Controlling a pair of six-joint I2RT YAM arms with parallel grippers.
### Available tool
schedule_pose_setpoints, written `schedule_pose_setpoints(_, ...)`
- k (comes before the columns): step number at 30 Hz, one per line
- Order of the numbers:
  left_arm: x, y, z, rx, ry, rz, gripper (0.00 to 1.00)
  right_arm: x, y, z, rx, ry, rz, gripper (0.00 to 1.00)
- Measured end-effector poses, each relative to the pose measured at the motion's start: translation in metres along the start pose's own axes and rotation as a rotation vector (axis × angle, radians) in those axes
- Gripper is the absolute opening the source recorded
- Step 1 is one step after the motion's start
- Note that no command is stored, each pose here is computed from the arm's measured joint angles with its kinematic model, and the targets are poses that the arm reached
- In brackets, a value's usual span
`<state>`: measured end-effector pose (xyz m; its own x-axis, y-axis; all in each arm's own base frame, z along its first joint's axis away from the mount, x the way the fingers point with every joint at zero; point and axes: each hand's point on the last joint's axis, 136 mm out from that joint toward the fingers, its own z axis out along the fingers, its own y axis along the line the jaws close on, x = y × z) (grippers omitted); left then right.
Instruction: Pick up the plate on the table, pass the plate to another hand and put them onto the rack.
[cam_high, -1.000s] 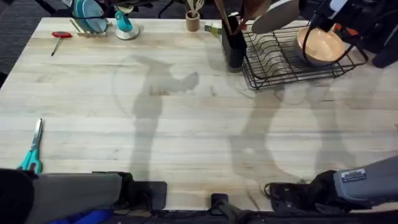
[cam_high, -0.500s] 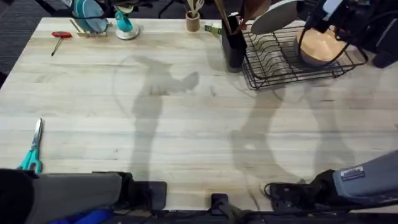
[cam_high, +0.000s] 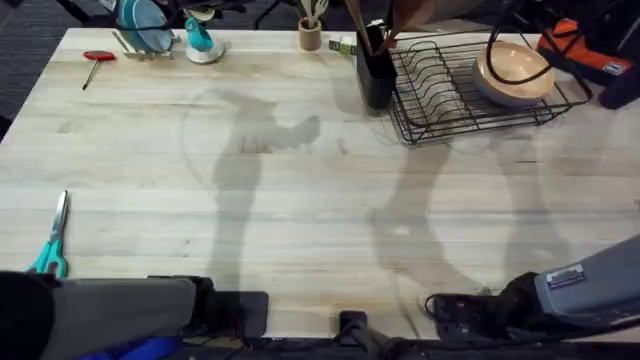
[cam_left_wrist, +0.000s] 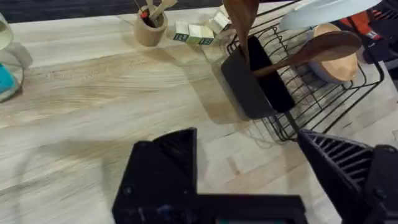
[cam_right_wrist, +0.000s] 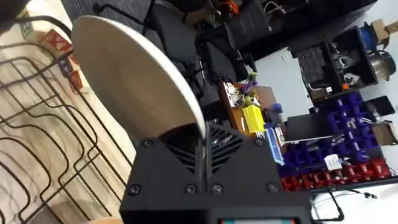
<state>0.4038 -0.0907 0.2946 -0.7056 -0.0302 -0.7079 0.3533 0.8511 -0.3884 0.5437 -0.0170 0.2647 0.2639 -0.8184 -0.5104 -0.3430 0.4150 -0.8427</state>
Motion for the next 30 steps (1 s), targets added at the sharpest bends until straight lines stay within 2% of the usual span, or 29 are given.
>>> schedule_pose_setpoints(12, 0.0, 0.0, 0.0, 0.0, -0.001, 0.001, 0.994, 0.027, 0.043, 0.019, -0.104, 0.039, 0.128, 0.029)
schedule_pose_setpoints(19, 0.0, 0.0, 0.0, 0.0, -0.001, 0.001, 0.993, 0.034, 0.056, 0.023, -0.134, 0.055, 0.157, 0.028)
schedule_pose_setpoints(25, 0.0, 0.0, 0.0, 0.0, 0.0, 0.0, 0.994, 0.052, 0.07, 0.029, -0.151, 0.101, 0.183, 0.029)
schedule_pose_setpoints(30, 0.0, 0.0, 0.0, 0.0, 0.0, 0.0, 0.995, 0.056, 0.073, 0.031, -0.154, 0.116, 0.193, 0.122)
